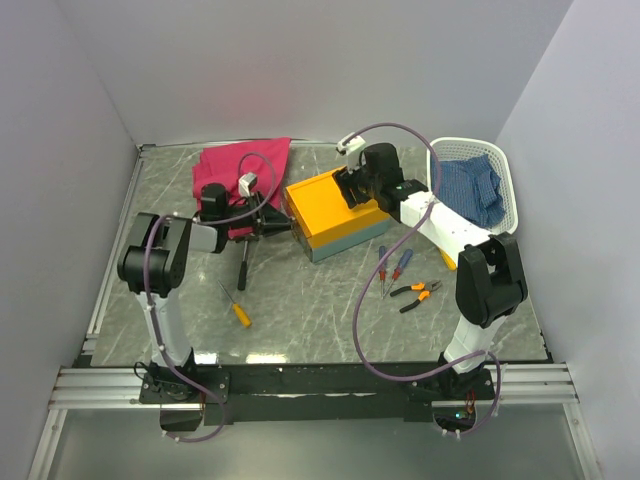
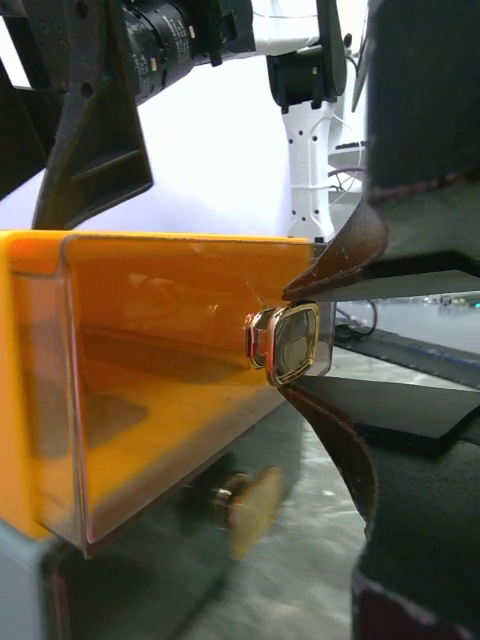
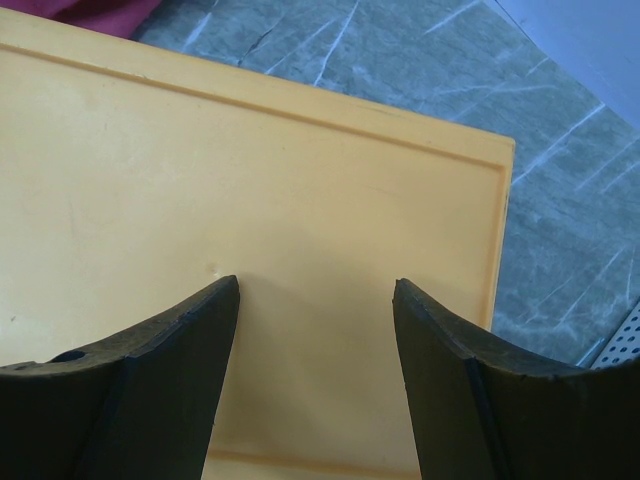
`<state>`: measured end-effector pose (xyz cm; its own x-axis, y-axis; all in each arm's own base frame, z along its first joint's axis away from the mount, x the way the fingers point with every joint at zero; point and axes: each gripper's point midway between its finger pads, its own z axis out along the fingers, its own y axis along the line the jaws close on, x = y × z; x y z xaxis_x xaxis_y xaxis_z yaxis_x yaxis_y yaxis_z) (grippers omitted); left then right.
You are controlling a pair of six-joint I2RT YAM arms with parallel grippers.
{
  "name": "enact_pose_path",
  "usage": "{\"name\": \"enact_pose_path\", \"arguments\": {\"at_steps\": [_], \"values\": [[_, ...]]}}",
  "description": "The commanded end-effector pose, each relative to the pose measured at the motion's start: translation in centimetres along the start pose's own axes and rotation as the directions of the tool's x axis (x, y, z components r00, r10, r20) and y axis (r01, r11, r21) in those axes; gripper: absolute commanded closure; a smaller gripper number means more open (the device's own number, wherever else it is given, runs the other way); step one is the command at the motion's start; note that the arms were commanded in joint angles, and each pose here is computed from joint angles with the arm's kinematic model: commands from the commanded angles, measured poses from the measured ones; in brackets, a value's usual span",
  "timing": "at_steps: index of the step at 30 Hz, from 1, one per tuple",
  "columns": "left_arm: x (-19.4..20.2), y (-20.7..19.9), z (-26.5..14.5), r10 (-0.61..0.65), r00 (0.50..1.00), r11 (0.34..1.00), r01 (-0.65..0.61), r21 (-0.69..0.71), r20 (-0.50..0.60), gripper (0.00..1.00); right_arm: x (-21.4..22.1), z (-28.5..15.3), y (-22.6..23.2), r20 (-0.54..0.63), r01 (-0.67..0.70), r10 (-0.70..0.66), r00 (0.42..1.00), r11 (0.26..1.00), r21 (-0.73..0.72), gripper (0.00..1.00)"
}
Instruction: Sort the tools into containers
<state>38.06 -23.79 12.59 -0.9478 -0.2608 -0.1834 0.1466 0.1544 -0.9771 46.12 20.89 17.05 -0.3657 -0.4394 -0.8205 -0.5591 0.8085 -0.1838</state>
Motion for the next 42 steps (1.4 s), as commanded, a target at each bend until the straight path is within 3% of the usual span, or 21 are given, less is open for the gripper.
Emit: {"name": "enact_pose_path", "arguments": {"at_steps": [1,2,3,5,13,14,15,18,23,27,28,31,34,37,38,42], "values": [[0.5,-1.4,-2.7,0.101,0.995,0.994,-0.101,-0.037,-0.025,0.8,3.9,0.6,0.0,-0.11,0.038,-0.037,0.993,0.999,0.014,0.3],[0.7,-0.9,-3.1,0.158,0.987,0.986,-0.16,-0.054,-0.036,0.8,4.1,0.7,0.1,-0.113,0.04,-0.038,0.993,0.999,0.013,0.3],[1.5,-0.7,-3.6,0.119,0.991,0.989,-0.123,-0.086,-0.053,0.8,4.4,0.7,0.1,-0.118,0.043,-0.041,0.992,0.999,0.011,0.3],[2.1,-0.2,-4.3,0.173,0.982,0.978,-0.18,-0.108,-0.072,0.8,4.5,0.7,0.1,-0.121,0.045,-0.043,0.992,0.999,0.013,0.3],[4.6,1.7,-8.6,0.061,0.994,0.964,-0.083,-0.252,-0.093,0.76,4.6,1.0,0.1,-0.123,0.048,-0.047,0.991,0.999,0.005,0.3],[4.7,2.3,-8.8,0.071,0.992,0.956,-0.096,-0.276,-0.1,0.71,4.4,1.0,0.1,-0.118,0.046,-0.045,0.992,0.999,0.005,0.3],[4.9,2.5,-8.9,0.058,0.993,0.954,-0.086,-0.288,-0.105,0.56,4.4,1.0,0.0,-0.12,0.045,-0.044,0.992,0.999,0.004,0.3],[4.0,3.0,-9.7,0.053,0.996,0.941,-0.072,-0.331,-0.067,0.41,3.8,1.0,0.0,-0.109,0.048,-0.047,0.993,0.999,0.005,0.3],[2.6,2.1,-11.4,0.129,0.991,0.916,-0.129,-0.379,-0.024,0.23,0.0,-0.9,-0.8,-0.01,0.033,-0.032,0.999,0.999,0.039,0.3],[2.6,-0.1,-13.7,0.18,0.984,0.91,-0.169,-0.379,-0.006,0.21,-5.1,-4.2,1.1,0.115,0.075,-0.078,0.99,0.997,0.033,0.3],[2.2,-0.5,-14.5,0.202,0.979,0.906,-0.182,-0.381,0.013,0.2,-7.0,-5.5,3.3,0.168,0.113,-0.114,0.979,0.993,0.011,0.3],[1.7,-3.9,-15.9,0.367,0.93,0.87,-0.332,-0.364,0.029,0.2,-8.9,-7.9,8.7,0.236,0.193,-0.17,0.957,0.978,-0.08,0.3],[-0.4,-6.6,-17.8,0.501,0.86,0.798,-0.412,-0.44,0.102,0.2,-8.8,-9.5,14.1,0.243,0.203,-0.147,0.959,0.953,-0.225,0.3],[-2.6,-8.8,-20.2,0.537,0.815,0.764,-0.36,-0.535,0.219,0.18,-7.5,-10.6,20.6,0.242,0.244,-0.164,0.956,0.902,-0.355,0.3],[-3.8,-8.7,-21.6,0.532,0.801,0.743,-0.287,-0.605,0.274,0.16,-7.1,-11.0,22.6,0.242,0.258,-0.173,0.955,0.887,-0.383,0.3],[-6.4,-10.5,-27.6,0.591,0.676,0.638,-0.057,-0.768,0.44,0.12,-6.7,-11.5,27.6,0.233,0.258,-0.163,0.959,0.841,-0.475,0.3]]}}
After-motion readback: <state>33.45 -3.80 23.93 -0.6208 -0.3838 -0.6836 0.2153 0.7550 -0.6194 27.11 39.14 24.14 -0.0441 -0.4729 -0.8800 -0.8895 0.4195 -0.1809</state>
